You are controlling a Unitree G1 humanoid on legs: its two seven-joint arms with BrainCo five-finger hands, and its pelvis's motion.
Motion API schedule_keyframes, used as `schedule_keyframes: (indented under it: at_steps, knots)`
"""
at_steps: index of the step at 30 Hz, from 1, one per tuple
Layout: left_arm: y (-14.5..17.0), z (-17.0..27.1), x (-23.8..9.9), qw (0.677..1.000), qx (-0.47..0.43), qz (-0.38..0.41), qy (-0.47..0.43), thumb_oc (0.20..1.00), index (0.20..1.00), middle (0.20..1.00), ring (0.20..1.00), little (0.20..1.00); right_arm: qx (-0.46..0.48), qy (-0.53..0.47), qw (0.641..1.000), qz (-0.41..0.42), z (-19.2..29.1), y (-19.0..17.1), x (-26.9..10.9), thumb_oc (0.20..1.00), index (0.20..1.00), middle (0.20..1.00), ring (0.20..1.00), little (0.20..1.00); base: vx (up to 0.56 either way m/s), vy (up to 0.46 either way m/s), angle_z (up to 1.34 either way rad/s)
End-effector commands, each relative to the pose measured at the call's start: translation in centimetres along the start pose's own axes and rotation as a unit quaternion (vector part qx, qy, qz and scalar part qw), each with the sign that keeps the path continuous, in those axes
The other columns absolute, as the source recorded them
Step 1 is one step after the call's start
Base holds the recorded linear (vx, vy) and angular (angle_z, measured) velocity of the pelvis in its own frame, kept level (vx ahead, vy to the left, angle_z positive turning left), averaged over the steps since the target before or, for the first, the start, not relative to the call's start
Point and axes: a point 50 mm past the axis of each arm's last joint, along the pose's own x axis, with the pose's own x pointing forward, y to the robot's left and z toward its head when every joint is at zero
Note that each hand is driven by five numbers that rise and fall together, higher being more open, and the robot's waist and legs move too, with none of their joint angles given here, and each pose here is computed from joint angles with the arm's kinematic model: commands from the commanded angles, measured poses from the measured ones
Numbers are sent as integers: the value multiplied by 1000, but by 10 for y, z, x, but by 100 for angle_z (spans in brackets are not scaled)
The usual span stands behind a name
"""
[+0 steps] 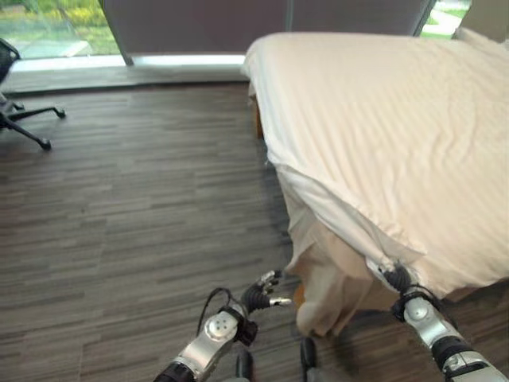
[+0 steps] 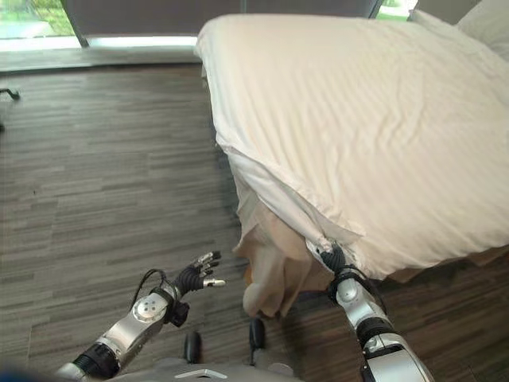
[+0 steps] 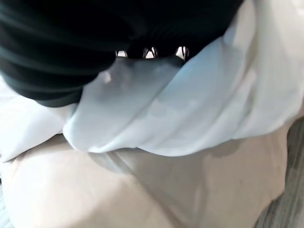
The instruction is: Making the bed.
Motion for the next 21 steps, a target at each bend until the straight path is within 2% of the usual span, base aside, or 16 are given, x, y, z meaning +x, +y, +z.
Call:
schedule_keyframes:
  at_steps: [1,3,5,6,7,8,9,10,11,14,16,21]
  knots:
    - [10,40,11,996,-32,15,-87,1000,1000,1000,1000,1000,-55,83,989,108,-62,16,-46,200,200,200,200,200,-36,60,-4]
    - [18,38,3,993,-59,34,-94,1000,1000,1000,1000,1000,-97,-62,990,84,-9,-22,-44,200,200,200,200,200,-31,43,-15]
    - [26,39,-4,988,-95,54,-110,1000,1000,1000,1000,1000,-157,-182,966,98,41,-40,-50,200,200,200,200,200,-37,29,-24]
    - [30,49,-10,984,-102,56,-136,1000,1000,1000,1000,1000,-199,-227,943,139,61,-34,-55,200,200,200,200,200,-31,22,-23]
    - [31,48,-10,984,-102,57,-136,1000,1000,1000,1000,1000,-199,-227,943,140,62,-34,-55,200,200,200,200,200,-27,16,-19]
    - [37,62,-17,979,-96,64,-167,1000,1000,1000,1000,1000,-229,-277,918,169,84,-25,-63,200,200,200,200,200,0,0,0]
    - [42,69,-23,975,-98,70,-187,1000,1000,1000,1000,1000,-226,-298,907,192,93,-16,-69,200,200,200,200,200,-10,7,11]
    - [42,69,-23,975,-98,70,-187,1000,1000,1000,1000,1000,-226,-298,907,193,93,-16,-69,200,200,200,200,200,-14,11,20]
    - [47,78,-32,967,-113,79,-217,1000,1000,1000,1000,1000,-230,-327,882,248,104,7,-81,200,200,200,200,200,5,18,23]
    - [53,80,-43,962,-113,92,-232,1000,1000,1000,1000,1000,-219,-318,869,310,103,35,-86,200,200,200,200,200,5,26,18]
    - [55,78,-45,962,-113,97,-229,1000,1000,1000,1000,1000,-208,-294,876,321,96,45,-85,200,200,200,200,200,1,23,26]
    - [52,74,-43,968,-104,85,-212,1000,1000,1000,1000,1000,-201,-235,891,333,75,43,-79,200,200,200,200,200,-3,18,12]
